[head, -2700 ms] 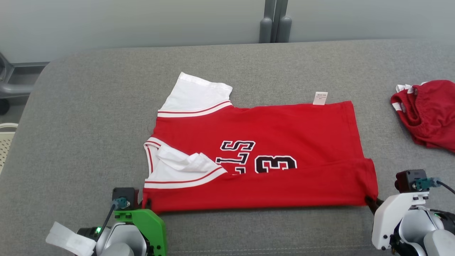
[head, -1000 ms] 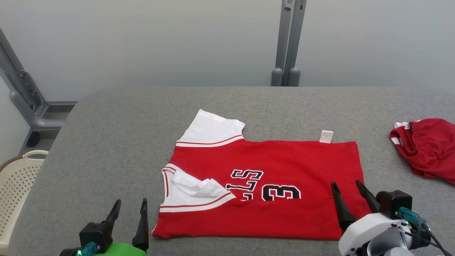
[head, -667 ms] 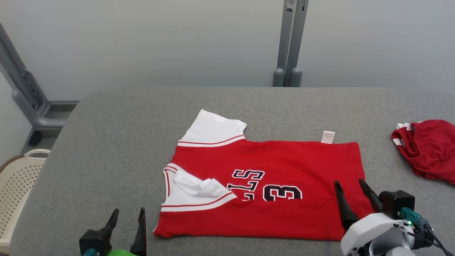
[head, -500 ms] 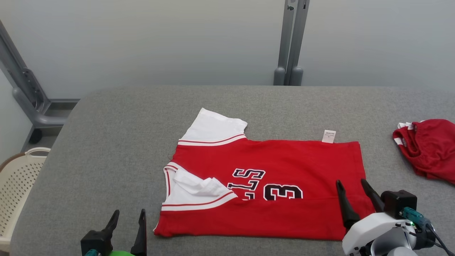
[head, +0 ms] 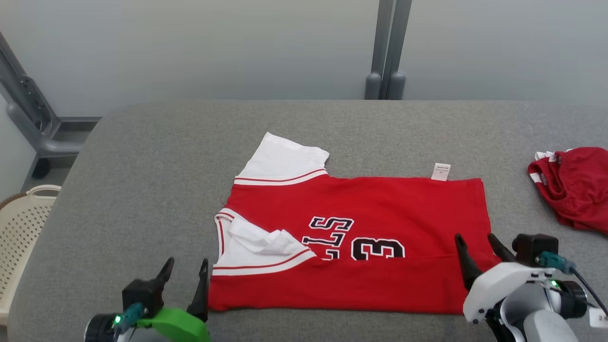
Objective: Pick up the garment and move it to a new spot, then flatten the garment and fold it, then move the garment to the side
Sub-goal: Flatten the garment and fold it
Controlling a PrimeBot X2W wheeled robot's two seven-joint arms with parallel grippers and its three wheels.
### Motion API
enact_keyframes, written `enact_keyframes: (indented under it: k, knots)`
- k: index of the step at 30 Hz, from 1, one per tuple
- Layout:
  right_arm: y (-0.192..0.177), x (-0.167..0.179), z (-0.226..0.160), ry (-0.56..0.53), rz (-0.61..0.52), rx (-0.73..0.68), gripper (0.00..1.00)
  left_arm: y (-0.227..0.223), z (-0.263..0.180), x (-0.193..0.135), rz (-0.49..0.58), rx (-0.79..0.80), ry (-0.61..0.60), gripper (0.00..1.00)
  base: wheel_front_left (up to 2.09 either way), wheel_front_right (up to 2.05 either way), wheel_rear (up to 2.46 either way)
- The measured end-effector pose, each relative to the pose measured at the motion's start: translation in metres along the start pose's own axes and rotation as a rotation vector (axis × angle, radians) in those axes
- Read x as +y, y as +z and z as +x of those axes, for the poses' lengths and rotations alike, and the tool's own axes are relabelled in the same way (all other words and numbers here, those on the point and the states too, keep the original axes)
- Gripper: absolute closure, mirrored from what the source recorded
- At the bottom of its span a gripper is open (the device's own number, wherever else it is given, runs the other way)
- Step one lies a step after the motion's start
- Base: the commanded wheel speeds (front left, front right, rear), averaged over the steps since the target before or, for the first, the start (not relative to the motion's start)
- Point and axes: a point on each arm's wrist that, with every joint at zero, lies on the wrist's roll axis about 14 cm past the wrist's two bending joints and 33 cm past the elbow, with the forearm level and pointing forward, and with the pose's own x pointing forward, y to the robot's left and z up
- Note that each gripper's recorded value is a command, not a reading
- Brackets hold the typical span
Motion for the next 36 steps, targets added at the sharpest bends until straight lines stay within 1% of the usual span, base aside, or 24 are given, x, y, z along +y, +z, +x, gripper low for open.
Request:
enact_keyframes:
  k: [1, 3, 4, 5, 7, 9, 12, 18, 20, 22, 25, 27, 28, 36]
  knots:
    - [0.000, 0.000, 0.000, 0.000, 0.000, 0.000, 0.00, 0.000, 0.000, 0.000, 0.000, 0.000, 0.000, 0.00, 0.00, 0.00, 0.00]
    - [-0.005, 0.002, 0.012, 0.007, -0.020, 0.113, 0.00, 0.011, 0.020, -0.008, 0.027, 0.023, -0.043, 0.00, 0.00, 0.00, 0.00]
    - [-0.005, 0.002, 0.012, 0.007, -0.020, 0.113, 0.00, 0.011, 0.020, -0.008, 0.027, 0.023, -0.043, 0.00, 0.00, 0.00, 0.00]
    - [-0.006, 0.004, 0.016, 0.010, -0.034, 0.153, 0.00, 0.014, 0.028, -0.011, 0.039, 0.039, -0.060, 0.00, 0.00, 0.00, 0.00]
    - [0.002, 0.004, 0.026, 0.010, -0.056, 0.192, 0.00, 0.023, 0.045, -0.015, 0.063, 0.067, -0.082, 0.00, 0.00, 0.00, 0.00]
    - [0.015, 0.003, 0.038, 0.004, -0.115, 0.220, 0.00, 0.037, 0.066, -0.020, 0.095, 0.089, -0.109, 0.00, 0.00, 0.00, 0.00]
    - [0.030, -0.006, 0.056, -0.018, -0.145, 0.249, 0.00, 0.053, 0.097, -0.029, 0.144, 0.125, -0.144, 0.00, 0.00, 0.00, 0.00]
    - [0.045, -0.020, 0.093, -0.049, -0.212, 0.315, 0.00, 0.070, 0.159, -0.042, 0.266, 0.199, -0.184, 0.00, 0.00, 0.00, 0.00]
    - [0.048, -0.022, 0.104, -0.051, -0.230, 0.322, 0.00, 0.068, 0.177, -0.046, 0.284, 0.224, -0.192, 0.00, 0.00, 0.00, 0.00]
    - [0.047, -0.027, 0.114, -0.056, -0.248, 0.345, 0.00, 0.067, 0.194, -0.049, 0.349, 0.239, -0.208, 0.00, 0.00, 0.00, 0.00]
    - [0.042, -0.031, 0.128, -0.053, -0.267, 0.361, 0.00, 0.055, 0.217, -0.044, 0.404, 0.287, -0.200, 0.00, 0.00, 0.00, 0.00]
    - [0.039, -0.037, 0.135, -0.058, -0.271, 0.368, 0.00, 0.044, 0.230, -0.040, 0.414, 0.324, -0.192, 0.00, 0.00, 0.00, 0.00]
    - [0.032, -0.043, 0.141, -0.064, -0.276, 0.384, 0.00, 0.037, 0.244, -0.040, 0.420, 0.349, -0.191, 0.00, 0.00, 0.00, 0.00]
    - [0.008, -0.068, 0.153, -0.098, -0.283, 0.442, 0.00, -0.002, 0.285, -0.042, 0.442, 0.454, -0.189, 0.00, 0.00, 0.00, 0.00]
